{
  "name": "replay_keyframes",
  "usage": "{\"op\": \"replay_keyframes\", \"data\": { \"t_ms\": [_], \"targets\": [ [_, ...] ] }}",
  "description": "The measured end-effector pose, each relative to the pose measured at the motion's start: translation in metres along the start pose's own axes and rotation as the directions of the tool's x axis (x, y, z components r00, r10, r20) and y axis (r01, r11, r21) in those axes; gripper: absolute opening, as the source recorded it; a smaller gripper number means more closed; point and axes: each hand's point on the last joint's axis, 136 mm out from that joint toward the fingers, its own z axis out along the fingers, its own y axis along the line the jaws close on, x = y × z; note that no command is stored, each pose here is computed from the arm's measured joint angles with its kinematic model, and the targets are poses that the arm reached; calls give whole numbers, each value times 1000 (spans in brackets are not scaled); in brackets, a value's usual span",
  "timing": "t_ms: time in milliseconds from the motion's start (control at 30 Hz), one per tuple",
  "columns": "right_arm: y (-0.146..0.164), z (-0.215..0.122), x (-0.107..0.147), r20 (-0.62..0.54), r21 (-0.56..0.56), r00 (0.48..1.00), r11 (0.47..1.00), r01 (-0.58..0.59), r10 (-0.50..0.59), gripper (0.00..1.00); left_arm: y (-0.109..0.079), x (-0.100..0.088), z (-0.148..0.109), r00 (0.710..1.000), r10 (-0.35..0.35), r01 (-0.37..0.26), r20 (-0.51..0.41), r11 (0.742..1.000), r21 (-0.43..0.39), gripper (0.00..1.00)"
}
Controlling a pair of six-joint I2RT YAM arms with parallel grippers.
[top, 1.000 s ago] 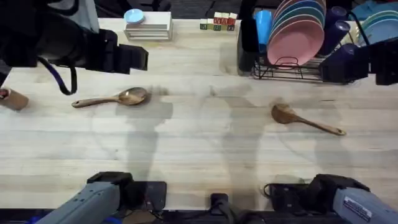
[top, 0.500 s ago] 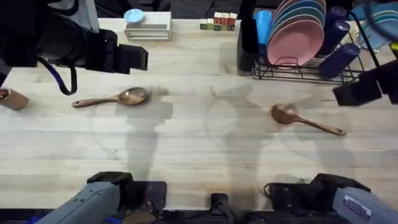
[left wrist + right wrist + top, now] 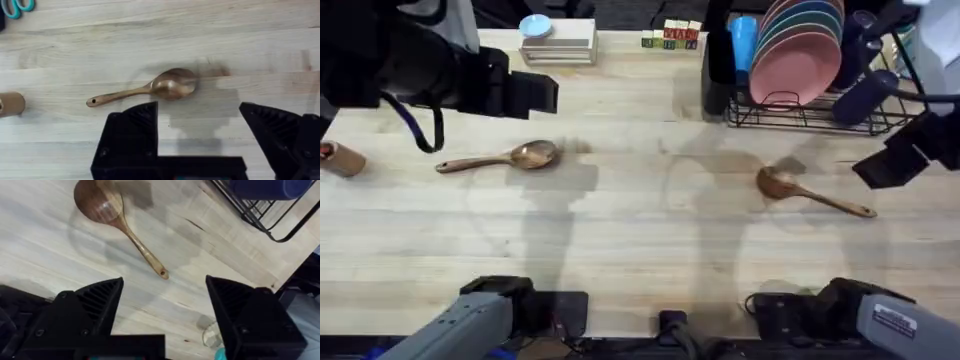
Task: Pick up the spoon on the table one by one and put them onto the rack
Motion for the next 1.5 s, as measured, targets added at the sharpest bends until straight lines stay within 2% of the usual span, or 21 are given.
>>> {"op": "replay_keyframes", "data": {
  "t_ms": [233,633,967,1267,1500],
  "targets": [
    [7,6,8,-55,-48,998,999,18,-20,993,0,0,0,1000,0,0,0,1000,0,993],
    [4,28,7,-86,-103,995,994,47,-56,993,0,1,0,1000,0,0,-4,1000,1,993],
    [27,75,14,-72,-182,991,978,102,-117,993,0,1,0,1000,0,0,-5,1000,1,993],
    [39,98,21,-92,-239,983,962,130,-156,993,0,1,0,1000,0,0,-5,1000,1,993],
    [54,136,32,-156,-360,968,924,128,-195,992,0,2,0,1000,1,-1,-8,1000,1,993]
  ]
}}
